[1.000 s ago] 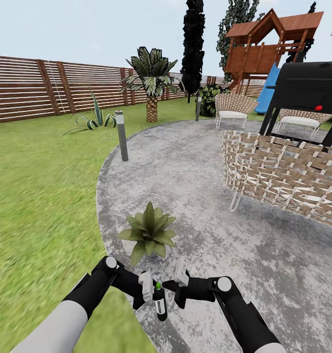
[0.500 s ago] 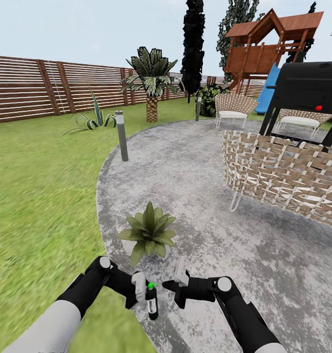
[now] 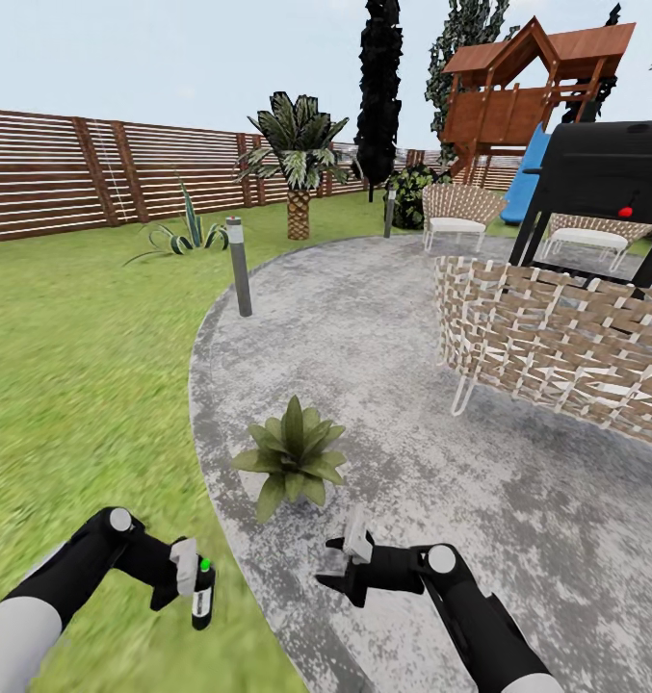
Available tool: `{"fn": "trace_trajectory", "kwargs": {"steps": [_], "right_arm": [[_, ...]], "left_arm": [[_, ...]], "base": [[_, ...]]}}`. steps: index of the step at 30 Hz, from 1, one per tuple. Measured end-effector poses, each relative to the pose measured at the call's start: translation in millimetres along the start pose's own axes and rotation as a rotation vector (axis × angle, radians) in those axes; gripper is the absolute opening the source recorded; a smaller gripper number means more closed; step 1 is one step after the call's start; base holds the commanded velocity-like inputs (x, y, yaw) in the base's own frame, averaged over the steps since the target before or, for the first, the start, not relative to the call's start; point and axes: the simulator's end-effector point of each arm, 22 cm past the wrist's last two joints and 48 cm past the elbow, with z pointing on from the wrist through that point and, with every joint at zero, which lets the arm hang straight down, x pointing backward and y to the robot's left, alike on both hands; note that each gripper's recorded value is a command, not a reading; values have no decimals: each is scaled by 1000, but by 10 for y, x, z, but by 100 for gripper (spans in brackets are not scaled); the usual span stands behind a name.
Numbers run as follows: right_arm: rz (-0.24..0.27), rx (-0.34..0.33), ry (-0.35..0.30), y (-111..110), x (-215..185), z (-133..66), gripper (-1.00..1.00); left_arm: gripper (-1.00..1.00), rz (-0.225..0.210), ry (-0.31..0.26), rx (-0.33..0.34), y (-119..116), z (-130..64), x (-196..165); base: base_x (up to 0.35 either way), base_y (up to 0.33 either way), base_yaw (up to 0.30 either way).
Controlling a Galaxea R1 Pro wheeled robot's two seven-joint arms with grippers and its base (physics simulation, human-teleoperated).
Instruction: Pick up the pesticide atomizer in the garden and spray insectifuge to fully cover both potted plants in the garden.
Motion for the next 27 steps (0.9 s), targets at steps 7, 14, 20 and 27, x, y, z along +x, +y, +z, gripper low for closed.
{"fn": "trace_trajectory", "kwargs": {"steps": [7,14,20,27], "right_arm": [[75,15,92,2,573,-85,100],[207,315,313,-166,2264,-632,100],[362,800,475,-181,3287,-1429,100],[592,1141,492,-289,3577,-2032,100]], "left_arm": [[-100,-96,-40,-195,434,-78,115],[-100,-275,-133,-300,617,27,180],[-100,-599,-71,-359,723,-81,517],[-100,-724,-23,-254,506,-29,525]], "base": [[0,0,0],[0,0,0],[0,0,0],[0,0,0]]}}
